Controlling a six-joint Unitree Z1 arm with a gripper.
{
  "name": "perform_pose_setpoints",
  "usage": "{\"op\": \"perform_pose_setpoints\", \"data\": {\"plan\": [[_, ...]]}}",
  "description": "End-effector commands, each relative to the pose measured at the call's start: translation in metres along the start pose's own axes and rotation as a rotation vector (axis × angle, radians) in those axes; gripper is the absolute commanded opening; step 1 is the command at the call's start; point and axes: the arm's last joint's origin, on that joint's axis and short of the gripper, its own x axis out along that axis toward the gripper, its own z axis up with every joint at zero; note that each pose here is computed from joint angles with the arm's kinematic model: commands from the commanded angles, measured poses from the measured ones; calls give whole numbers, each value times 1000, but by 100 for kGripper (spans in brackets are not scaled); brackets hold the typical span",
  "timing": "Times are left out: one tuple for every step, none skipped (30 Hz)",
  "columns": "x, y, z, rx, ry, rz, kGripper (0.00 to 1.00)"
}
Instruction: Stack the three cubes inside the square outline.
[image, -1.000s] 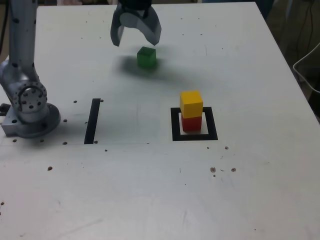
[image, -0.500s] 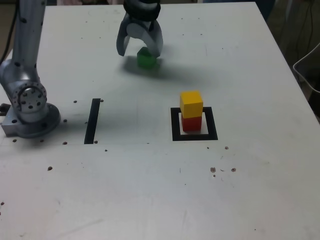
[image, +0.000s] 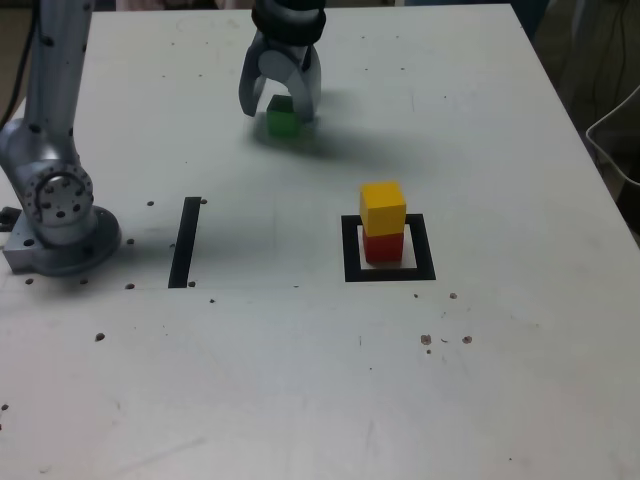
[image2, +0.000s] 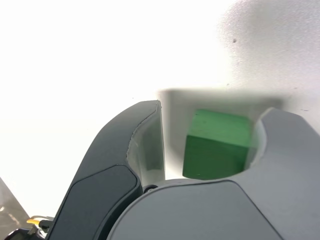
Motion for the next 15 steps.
{"op": "perform_pose_setpoints", "data": {"plan": [[-1,0,2,-2,-10,2,46],[-1,0,2,-2,-12,1,44],[0,0,2,-2,-15,-1,42],[0,0,2,-1,-18,-3,41],[0,-1,2,-1,-21,-7,39],[1,-1,2,0,-23,-10,39],[2,-2,3,2,-25,-14,39],[2,-2,3,3,-27,-17,38],[2,-2,3,3,-30,-21,37],[3,-3,4,4,-36,-25,35],[2,-3,4,5,-41,-27,34],[2,-3,5,7,-48,-30,32],[2,-3,5,9,-55,-32,31],[2,-3,6,11,-61,-35,29],[1,-3,6,14,-67,-37,27]]}}
